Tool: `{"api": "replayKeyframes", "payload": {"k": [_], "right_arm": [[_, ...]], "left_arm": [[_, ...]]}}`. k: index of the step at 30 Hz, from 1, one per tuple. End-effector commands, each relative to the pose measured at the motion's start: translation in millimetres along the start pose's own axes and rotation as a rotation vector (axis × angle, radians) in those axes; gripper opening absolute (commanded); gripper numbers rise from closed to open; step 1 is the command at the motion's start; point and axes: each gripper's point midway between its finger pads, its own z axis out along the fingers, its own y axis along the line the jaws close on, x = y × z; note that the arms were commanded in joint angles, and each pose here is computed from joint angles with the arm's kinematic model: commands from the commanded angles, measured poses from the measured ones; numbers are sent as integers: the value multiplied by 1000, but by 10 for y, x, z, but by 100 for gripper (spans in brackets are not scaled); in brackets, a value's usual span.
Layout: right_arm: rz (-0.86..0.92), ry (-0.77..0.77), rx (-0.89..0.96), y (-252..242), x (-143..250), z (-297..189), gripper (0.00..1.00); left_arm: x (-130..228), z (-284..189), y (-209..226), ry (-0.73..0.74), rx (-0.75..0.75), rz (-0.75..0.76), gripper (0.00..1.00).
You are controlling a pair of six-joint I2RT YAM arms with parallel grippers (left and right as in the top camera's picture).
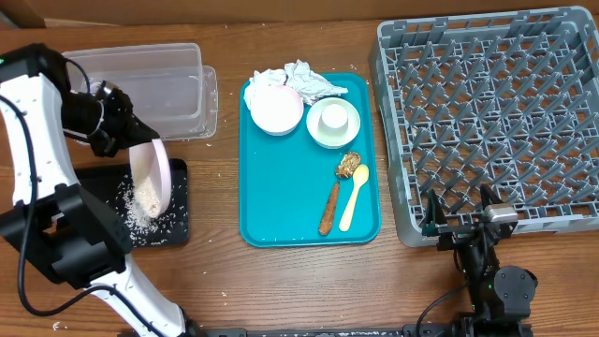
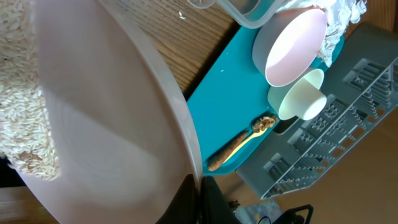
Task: Sort waste into correct bins and load items into the dishwasher
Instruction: 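Tilt the plate to pour the rice onto the black tray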
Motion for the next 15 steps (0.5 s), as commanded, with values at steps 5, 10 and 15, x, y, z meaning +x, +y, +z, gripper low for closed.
{"api": "replayKeyframes", "payload": {"k": [5, 10, 15], "right_arm": [[-1, -4, 9, -18, 17, 1, 100], [-1, -5, 9, -18, 16, 0, 100], [-1, -5, 9, -18, 16, 0, 100]], "left_arm": [[14, -342, -33, -57, 130, 64, 4], [-35, -424, 65, -75, 153, 34, 4], [-54, -491, 46, -87, 213, 56, 4]]}}
